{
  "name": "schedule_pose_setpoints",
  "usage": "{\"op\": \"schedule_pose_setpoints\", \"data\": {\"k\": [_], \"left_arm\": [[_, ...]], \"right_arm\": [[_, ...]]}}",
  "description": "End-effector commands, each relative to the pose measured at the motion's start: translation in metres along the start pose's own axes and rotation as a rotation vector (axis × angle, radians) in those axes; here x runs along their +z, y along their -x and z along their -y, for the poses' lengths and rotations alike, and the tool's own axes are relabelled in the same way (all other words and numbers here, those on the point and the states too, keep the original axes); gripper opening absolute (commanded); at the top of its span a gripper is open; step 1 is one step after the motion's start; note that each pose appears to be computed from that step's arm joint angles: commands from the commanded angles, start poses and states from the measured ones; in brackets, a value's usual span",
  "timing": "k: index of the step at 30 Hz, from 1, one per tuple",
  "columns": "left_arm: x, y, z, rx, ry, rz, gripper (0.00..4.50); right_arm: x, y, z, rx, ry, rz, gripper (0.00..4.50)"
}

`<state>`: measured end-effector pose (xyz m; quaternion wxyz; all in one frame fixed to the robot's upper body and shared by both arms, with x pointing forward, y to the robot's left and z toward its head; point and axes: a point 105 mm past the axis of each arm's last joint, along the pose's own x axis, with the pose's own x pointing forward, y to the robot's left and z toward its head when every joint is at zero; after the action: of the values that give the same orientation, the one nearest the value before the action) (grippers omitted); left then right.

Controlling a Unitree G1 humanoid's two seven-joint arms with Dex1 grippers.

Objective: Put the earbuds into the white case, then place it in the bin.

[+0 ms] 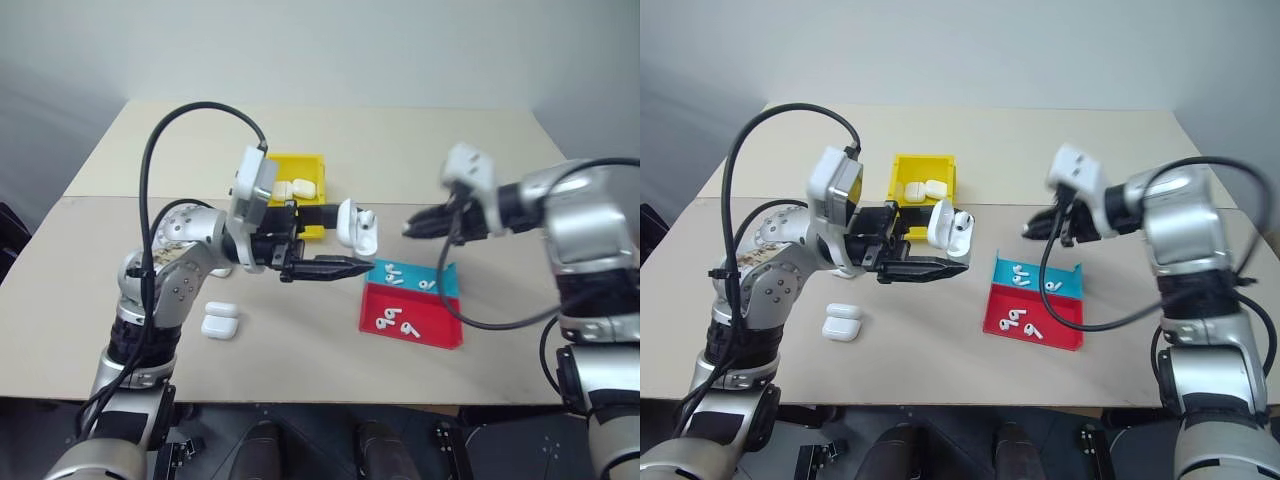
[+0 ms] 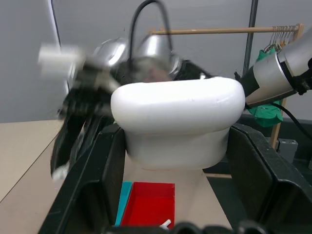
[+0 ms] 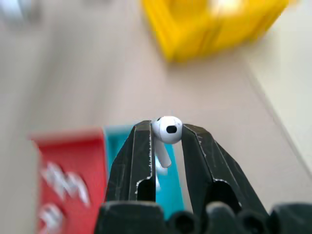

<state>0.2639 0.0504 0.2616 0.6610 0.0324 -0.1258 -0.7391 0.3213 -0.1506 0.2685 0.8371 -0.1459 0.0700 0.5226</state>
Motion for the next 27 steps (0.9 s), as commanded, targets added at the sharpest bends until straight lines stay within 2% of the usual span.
{"op": "schedule_pose_setpoints", "data": {"k": [1,4,9,13,27], "left_arm": [[0.011,-0.002,-0.001,-0.027,-0.054,0.015,2.79],[0.009,-0.005,-0.005,-0.037,-0.050,0.014,2.79],[0.008,-0.008,-0.009,-0.052,-0.052,0.012,2.79],[0.010,-0.011,-0.013,-0.059,-0.059,0.012,2.79],[0.010,-0.008,-0.012,-0.053,-0.055,0.010,2.79]], "right_arm": [[0.038,0.029,-0.032,0.033,-0.179,0.292,0.61],[0.050,0.029,-0.059,0.090,-0.218,0.416,0.61],[0.061,0.015,-0.085,0.155,-0.193,0.545,0.61],[0.051,0.005,-0.099,0.168,-0.214,0.524,0.61],[0.039,-0.009,-0.109,0.140,-0.231,0.409,0.61]]}}
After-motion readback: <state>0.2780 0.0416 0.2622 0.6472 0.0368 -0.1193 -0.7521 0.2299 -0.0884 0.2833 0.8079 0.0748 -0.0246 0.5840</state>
